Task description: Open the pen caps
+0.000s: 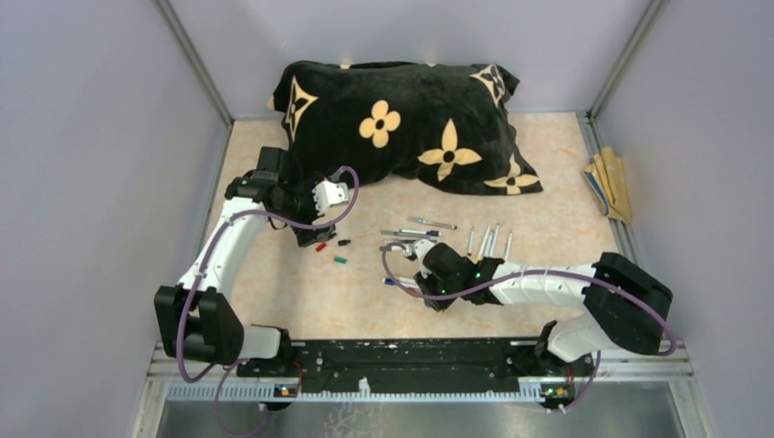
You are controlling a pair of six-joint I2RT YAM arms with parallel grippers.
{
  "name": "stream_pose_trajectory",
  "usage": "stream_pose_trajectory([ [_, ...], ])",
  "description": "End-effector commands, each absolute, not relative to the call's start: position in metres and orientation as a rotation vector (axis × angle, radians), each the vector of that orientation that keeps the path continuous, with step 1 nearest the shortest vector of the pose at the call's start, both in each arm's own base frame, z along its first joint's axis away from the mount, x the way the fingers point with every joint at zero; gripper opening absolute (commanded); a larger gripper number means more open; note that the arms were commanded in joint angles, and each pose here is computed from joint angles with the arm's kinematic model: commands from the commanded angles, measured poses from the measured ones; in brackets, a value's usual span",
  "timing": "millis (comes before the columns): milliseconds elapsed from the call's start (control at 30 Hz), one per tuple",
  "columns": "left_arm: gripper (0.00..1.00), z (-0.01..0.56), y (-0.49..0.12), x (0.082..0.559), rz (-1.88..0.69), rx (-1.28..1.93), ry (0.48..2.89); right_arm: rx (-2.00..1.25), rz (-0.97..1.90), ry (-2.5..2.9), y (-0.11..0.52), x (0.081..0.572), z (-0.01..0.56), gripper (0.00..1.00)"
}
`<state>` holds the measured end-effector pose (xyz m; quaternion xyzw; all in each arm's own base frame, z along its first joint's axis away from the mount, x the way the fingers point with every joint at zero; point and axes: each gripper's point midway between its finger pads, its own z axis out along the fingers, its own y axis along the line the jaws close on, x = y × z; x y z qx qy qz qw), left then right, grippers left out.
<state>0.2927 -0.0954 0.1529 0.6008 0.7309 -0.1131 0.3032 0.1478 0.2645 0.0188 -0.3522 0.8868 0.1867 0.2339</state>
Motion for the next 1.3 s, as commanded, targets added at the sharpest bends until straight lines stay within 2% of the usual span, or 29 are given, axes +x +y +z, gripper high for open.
stream_pose_trajectory([
  [0, 0.99, 0.167, -0.098, 0.29, -0.311, 1.589, 1.894, -0.967, 0.492, 2.416, 0.268, 0.141, 0.015, 0.17],
  [100, 0.99, 0.168, -0.1, 0.288, -0.317, 1.595, 1.868, -0.962, 0.494, 2.397, 0.27, 0.137, 0.015, 0.12],
  [233, 0.99, 0.167, -0.102, 0.282, -0.344, 1.606, 1.865, -0.945, 0.497, 2.383, 0.27, 0.137, 0.014, 0.0],
  [400, 0.99, 0.161, -0.101, 0.265, -0.376, 1.676, 1.842, -0.936, 0.572, 2.342, 0.279, 0.135, 0.031, 0.0],
  [633, 0.98, 0.154, -0.104, 0.24, -0.403, 1.768, 1.731, -0.904, 0.785, 2.244, 0.304, 0.135, 0.094, 0.0],
  [933, 0.94, 0.173, -0.139, 0.212, -0.41, 1.902, 1.355, -0.848, 1.23, 2.208, 0.338, 0.15, 0.153, 0.0],
  [1167, 0.95, 0.193, -0.163, 0.204, -0.09, 2.093, 0.946, -0.944, 1.439, 2.208, 0.374, 0.155, 0.181, 0.0],
  [1267, 0.97, 0.185, -0.165, 0.204, -0.006, 2.161, 0.842, -0.953, 1.475, 2.192, 0.385, 0.16, 0.189, 0.0],
])
